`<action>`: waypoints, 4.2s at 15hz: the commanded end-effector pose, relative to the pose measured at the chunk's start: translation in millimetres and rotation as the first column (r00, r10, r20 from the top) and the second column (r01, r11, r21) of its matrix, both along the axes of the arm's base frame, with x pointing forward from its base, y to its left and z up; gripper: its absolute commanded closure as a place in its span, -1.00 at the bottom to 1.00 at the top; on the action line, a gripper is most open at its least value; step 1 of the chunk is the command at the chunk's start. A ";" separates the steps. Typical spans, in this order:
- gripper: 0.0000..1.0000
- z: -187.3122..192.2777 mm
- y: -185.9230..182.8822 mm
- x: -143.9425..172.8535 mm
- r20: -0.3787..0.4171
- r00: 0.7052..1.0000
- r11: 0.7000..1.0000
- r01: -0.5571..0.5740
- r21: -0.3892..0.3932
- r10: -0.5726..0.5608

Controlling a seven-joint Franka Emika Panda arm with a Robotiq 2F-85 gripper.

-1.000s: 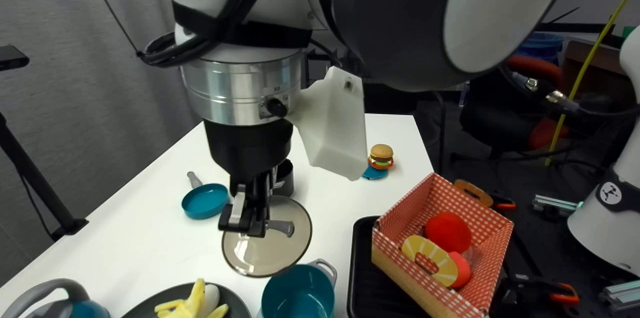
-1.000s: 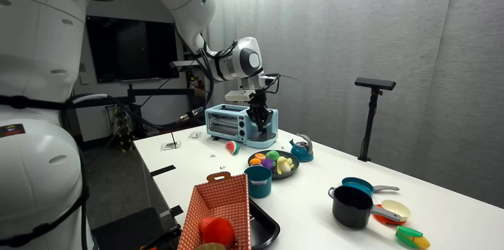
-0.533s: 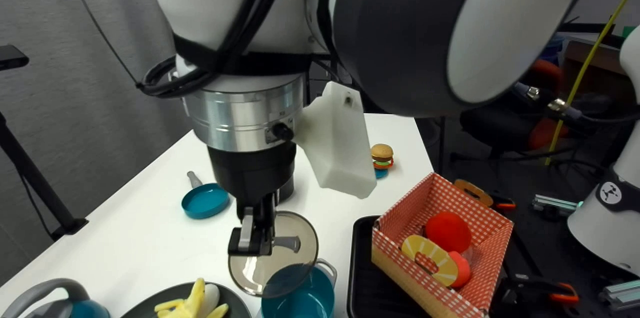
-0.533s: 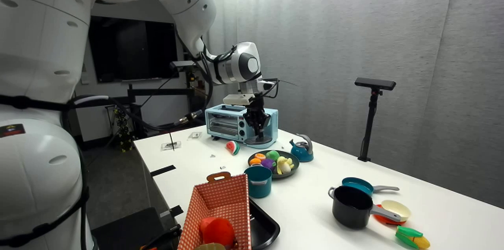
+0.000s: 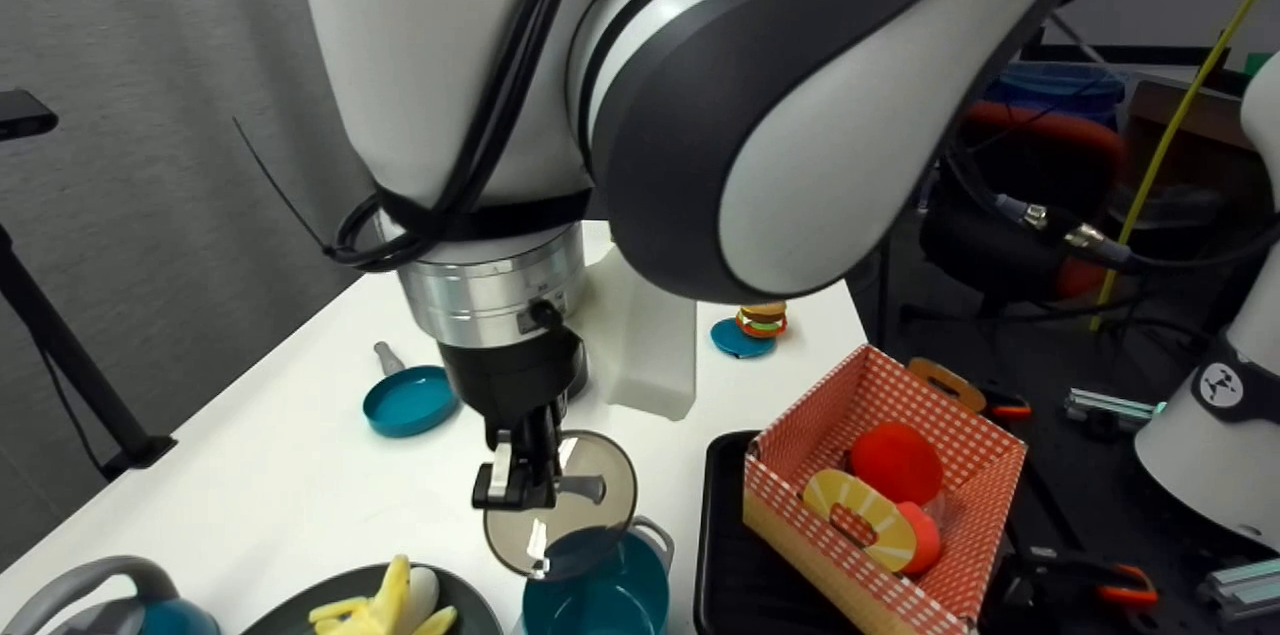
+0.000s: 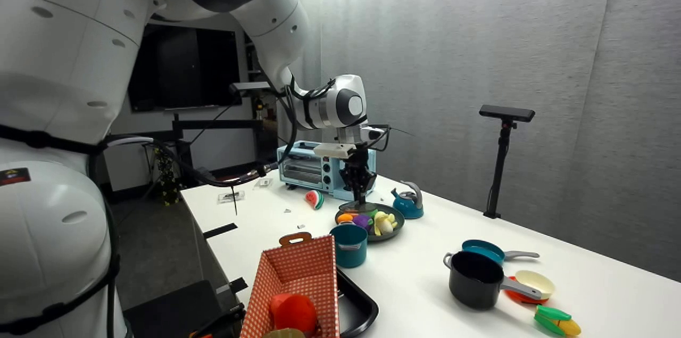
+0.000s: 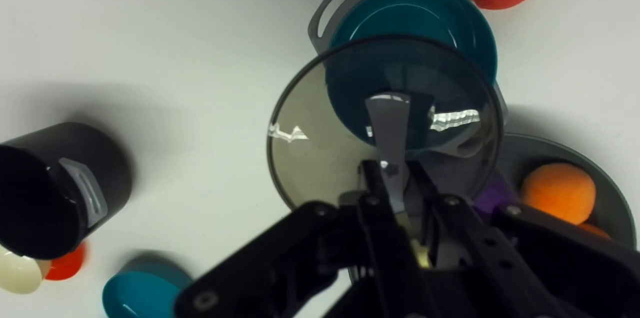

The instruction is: Transfer the lid from the black pot to the blue pot

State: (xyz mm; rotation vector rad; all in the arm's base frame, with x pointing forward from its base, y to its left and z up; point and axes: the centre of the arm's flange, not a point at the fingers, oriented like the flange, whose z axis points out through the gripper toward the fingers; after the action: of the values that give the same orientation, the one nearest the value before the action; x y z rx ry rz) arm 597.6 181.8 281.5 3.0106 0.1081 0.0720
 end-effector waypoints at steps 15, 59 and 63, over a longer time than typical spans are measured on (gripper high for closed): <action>0.92 -53.6 3.5 -17.5 -0.026 1.000 1.000 0.011 -0.022 -0.012; -1.00 -14.0 -34.8 -1.4 0.036 0.998 0.999 0.047 0.019 -0.048; -1.00 12.4 -69.6 -19.0 0.060 0.990 0.992 0.125 0.015 -0.126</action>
State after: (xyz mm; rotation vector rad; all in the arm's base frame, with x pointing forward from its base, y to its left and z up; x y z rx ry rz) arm 606.8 139.4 270.6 2.9993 -0.0016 0.1199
